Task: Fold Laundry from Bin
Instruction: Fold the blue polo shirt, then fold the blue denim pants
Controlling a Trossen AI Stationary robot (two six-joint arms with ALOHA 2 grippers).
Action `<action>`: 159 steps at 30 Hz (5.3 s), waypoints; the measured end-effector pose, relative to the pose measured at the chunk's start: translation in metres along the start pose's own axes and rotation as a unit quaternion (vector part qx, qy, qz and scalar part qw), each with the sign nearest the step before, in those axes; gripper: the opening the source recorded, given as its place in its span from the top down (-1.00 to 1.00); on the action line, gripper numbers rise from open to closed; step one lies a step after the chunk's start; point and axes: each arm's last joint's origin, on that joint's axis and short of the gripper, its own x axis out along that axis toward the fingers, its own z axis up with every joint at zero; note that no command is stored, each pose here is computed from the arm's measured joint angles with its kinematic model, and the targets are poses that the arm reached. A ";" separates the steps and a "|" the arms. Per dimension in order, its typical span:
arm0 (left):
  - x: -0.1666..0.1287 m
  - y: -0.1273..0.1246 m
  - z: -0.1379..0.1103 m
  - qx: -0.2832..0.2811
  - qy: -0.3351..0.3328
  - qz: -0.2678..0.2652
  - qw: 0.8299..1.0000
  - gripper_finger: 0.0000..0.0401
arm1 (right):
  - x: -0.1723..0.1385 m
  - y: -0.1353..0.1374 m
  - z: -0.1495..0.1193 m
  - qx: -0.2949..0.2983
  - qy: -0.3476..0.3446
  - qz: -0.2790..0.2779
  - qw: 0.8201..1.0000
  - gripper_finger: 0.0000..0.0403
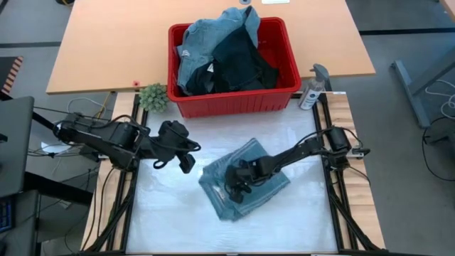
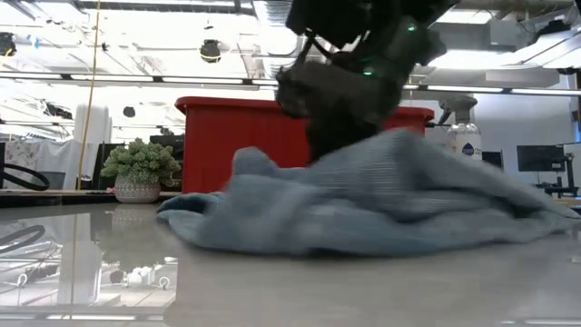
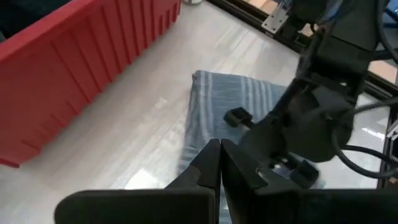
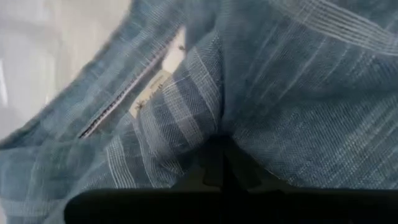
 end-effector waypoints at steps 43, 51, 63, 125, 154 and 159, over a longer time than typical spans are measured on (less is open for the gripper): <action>0.063 -0.024 0.026 0.054 0.006 -0.163 0.985 1.00 | -0.144 0.094 -0.132 0.168 0.128 -0.143 0.967 0.93; 0.071 -0.009 0.034 0.062 -0.016 -0.101 0.993 1.00 | -0.124 0.033 -0.097 0.216 0.098 -0.269 0.933 0.93; 0.074 -0.002 0.032 0.083 0.005 -0.084 0.993 1.00 | -0.102 -0.001 -0.070 0.215 0.140 -0.271 0.928 0.93; -0.017 0.069 0.084 0.243 -0.194 -0.131 0.941 0.99 | -0.237 0.024 -0.012 0.232 -0.119 -0.122 0.958 0.72; 0.005 0.161 0.120 0.081 -0.212 0.101 0.969 -0.06 | -0.317 -0.429 0.186 0.083 -0.356 -0.310 0.878 -0.51; 0.022 0.193 0.126 0.014 -0.195 0.096 0.976 -0.06 | -0.272 -0.470 0.194 0.111 -0.397 -0.297 0.862 -0.51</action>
